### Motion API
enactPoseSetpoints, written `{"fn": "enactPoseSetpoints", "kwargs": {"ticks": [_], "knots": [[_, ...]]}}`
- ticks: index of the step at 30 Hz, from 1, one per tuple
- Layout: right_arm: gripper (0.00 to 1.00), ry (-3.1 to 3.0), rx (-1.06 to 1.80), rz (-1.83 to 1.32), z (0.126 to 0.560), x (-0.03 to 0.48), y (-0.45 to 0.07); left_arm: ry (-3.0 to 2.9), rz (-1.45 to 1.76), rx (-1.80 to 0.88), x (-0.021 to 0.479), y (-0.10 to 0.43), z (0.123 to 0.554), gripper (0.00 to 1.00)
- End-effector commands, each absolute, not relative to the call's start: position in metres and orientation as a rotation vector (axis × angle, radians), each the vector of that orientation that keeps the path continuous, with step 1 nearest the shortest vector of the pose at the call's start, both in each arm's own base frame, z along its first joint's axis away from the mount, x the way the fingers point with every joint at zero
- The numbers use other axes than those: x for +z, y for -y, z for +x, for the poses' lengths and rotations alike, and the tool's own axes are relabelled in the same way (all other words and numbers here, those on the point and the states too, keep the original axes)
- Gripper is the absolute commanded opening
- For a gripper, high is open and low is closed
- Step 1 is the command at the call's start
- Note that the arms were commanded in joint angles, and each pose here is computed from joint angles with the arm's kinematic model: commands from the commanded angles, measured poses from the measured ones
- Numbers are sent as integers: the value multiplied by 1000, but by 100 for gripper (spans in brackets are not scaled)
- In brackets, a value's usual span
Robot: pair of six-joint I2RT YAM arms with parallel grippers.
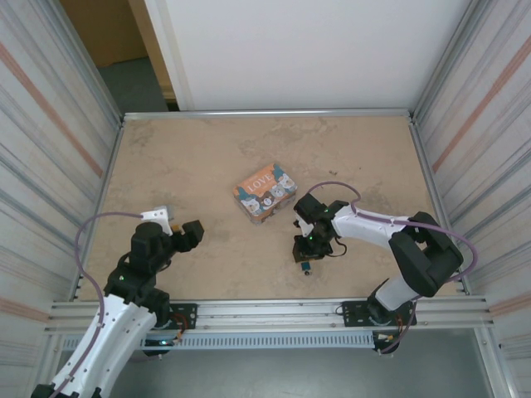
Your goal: Unlock a padlock with a key
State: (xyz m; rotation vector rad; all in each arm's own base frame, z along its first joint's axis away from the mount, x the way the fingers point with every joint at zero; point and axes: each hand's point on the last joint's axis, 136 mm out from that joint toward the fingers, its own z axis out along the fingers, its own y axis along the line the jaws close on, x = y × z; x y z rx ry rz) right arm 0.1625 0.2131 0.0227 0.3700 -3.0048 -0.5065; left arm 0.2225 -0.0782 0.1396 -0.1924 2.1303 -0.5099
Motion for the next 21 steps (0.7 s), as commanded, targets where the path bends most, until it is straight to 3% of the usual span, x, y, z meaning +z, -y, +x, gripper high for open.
{"fn": "enactPoseSetpoints", "kwargs": {"ticks": [1,14,21], "knots": [[29,3021,-485,358,161,32,-209,-2118,-194,-464,146,71,225,79],[47,3238,-534,336,189,89,-188,-2093,-206,-419,162,65,233,82],[53,3445,-660,139,224,130,-153,-2076,-242,-330,171,52,238,90]]}}
